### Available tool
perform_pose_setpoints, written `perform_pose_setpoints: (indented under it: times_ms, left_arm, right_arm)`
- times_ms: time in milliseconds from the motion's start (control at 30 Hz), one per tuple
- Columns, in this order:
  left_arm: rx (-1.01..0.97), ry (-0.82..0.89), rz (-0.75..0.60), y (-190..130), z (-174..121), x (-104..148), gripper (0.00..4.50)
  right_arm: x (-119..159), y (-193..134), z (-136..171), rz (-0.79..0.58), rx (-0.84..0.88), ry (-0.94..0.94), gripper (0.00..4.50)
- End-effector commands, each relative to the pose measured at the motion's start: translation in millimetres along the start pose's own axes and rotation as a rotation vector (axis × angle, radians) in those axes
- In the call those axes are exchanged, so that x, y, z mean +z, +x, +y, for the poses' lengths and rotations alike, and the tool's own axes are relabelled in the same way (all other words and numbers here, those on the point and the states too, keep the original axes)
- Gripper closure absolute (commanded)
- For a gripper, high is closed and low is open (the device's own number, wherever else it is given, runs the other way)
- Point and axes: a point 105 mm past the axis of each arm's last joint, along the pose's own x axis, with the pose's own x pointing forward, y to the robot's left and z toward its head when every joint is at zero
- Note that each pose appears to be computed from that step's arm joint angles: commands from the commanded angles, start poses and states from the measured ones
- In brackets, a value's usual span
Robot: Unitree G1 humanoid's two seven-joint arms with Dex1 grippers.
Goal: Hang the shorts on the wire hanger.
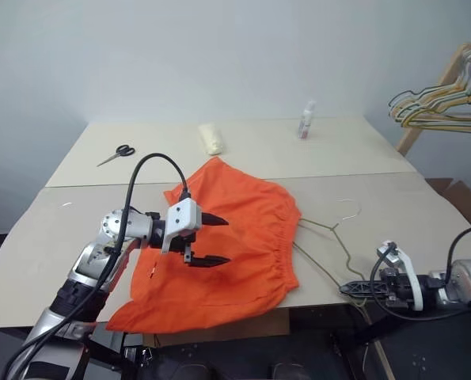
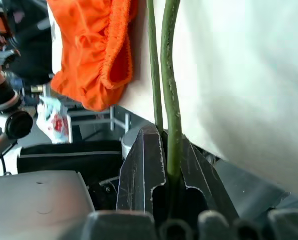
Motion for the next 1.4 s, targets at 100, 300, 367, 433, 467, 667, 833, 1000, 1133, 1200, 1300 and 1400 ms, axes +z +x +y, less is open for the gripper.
perform_pose_setpoints:
  times_ms: [100,300,367,433,467,667,833,1000,1133,1200,1300,1400]
  left_arm:
    - [0.022,0.05,-0.008,-4,1,10,0.07]
    - [0.03,0.048,-0.013,-4,2,11,0.07]
    - [0.03,0.049,-0.016,-5,2,11,0.07]
    - [0.029,0.048,-0.019,-4,2,11,0.07]
    - [0.029,0.049,-0.019,-4,2,11,0.07]
    - [0.045,0.054,-0.025,-3,9,13,0.07]
    - [0.072,0.078,-0.032,-4,20,18,0.07]
    - [0.185,0.137,-0.088,-10,51,40,0.07]
    - [0.281,0.181,-0.136,-18,79,61,0.07]
    - [0.321,0.227,-0.169,-26,93,78,0.07]
    - [0.336,0.261,-0.191,-35,108,94,0.07]
    - [0.287,0.304,-0.168,-39,113,99,0.07]
  right_arm:
    - [14,7,1,-0.02,0.017,-0.022,4.5]
    - [42,11,-6,-0.157,-0.003,0.024,4.5]
    - [44,12,-5,-0.165,0.003,0.01,4.5]
    - [47,13,-3,-0.189,0.009,0.01,4.5]
    - [49,13,-2,-0.198,0.003,-0.009,4.5]
    - [63,11,6,-0.245,-0.103,-0.229,4.5]
    - [69,7,27,-0.233,-0.166,-0.486,4.5]
    - [76,9,51,-0.226,-0.221,-0.741,4.5]
    - [78,12,65,-0.211,-0.241,-0.842,4.5]
    - [80,14,74,-0.203,-0.243,-0.869,4.5]
    - [77,17,80,-0.154,-0.276,-0.944,4.5]
    - [73,18,90,-0.137,-0.265,-0.978,4.5]
